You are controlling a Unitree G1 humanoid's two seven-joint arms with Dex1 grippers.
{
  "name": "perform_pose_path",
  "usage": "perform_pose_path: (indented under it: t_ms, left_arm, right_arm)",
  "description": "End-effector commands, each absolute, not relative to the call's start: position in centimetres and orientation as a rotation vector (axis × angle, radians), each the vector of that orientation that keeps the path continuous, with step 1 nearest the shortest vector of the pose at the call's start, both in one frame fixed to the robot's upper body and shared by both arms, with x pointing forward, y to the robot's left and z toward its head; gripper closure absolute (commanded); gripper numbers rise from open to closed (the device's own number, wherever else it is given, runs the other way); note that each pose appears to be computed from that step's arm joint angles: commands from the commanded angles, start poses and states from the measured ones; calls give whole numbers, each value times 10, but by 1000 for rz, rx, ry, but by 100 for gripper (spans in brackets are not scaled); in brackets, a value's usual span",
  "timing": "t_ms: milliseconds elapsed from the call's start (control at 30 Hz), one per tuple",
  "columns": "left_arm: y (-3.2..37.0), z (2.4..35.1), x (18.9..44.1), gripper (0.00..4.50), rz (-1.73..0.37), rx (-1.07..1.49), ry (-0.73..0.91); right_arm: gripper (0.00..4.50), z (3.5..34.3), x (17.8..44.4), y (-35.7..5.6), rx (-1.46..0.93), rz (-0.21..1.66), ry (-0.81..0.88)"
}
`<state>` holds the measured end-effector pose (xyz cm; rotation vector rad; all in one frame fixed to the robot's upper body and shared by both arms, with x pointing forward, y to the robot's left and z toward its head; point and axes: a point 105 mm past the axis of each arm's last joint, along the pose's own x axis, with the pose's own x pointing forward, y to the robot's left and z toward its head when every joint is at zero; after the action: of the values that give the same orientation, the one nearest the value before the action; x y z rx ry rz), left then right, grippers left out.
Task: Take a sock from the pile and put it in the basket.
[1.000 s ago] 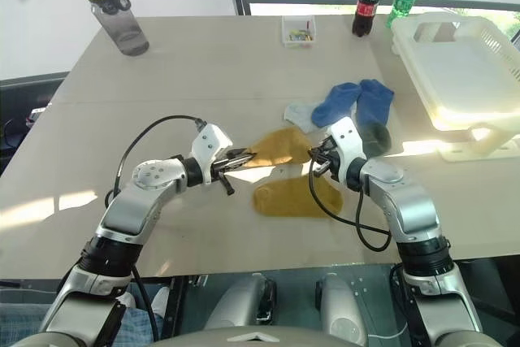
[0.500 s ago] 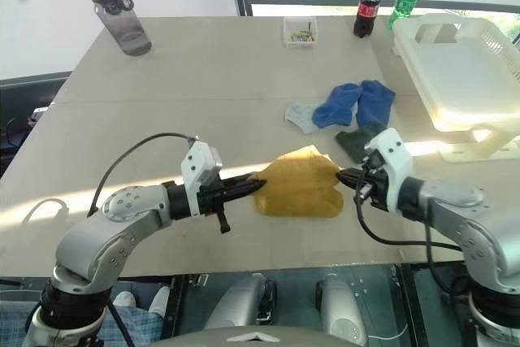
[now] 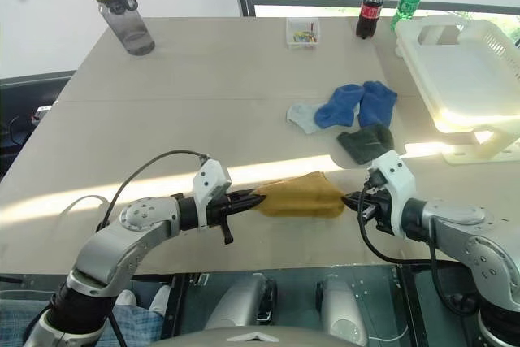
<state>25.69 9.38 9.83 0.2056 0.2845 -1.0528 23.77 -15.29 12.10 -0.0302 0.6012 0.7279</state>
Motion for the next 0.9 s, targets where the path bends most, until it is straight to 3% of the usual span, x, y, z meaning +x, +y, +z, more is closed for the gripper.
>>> perform_pose_path:
  t_ms: [33, 200, 400, 567, 667, 867, 900]
  left_arm:
    - [88, 105, 260, 450, -1063, 226, 232]
    - [85, 102, 263, 450, -1064, 231, 224]
    - [83, 100, 262, 450, -1068, 234, 226]
    - [82, 100, 262, 450, -1076, 247, 229]
    - [82, 100, 261, 450, -1081, 247, 232]
    - [80, 100, 259, 450, -1097, 235, 246]
    - [80, 100, 258, 414, -1102, 228, 251]
  right_arm:
    - [447, 120, 242, -156, -50, 696, 588]
    - [447, 115, 244, -159, -61, 678, 584]
    - [187, 117, 235, -162, -103, 710, 591]
    - [187, 146, 236, -161, -151, 765, 478]
    - [187, 162, 245, -139, -152, 818, 298]
    - [187, 128, 255, -122, -269, 792, 216]
    - [184, 123, 255, -120, -240, 789, 205]
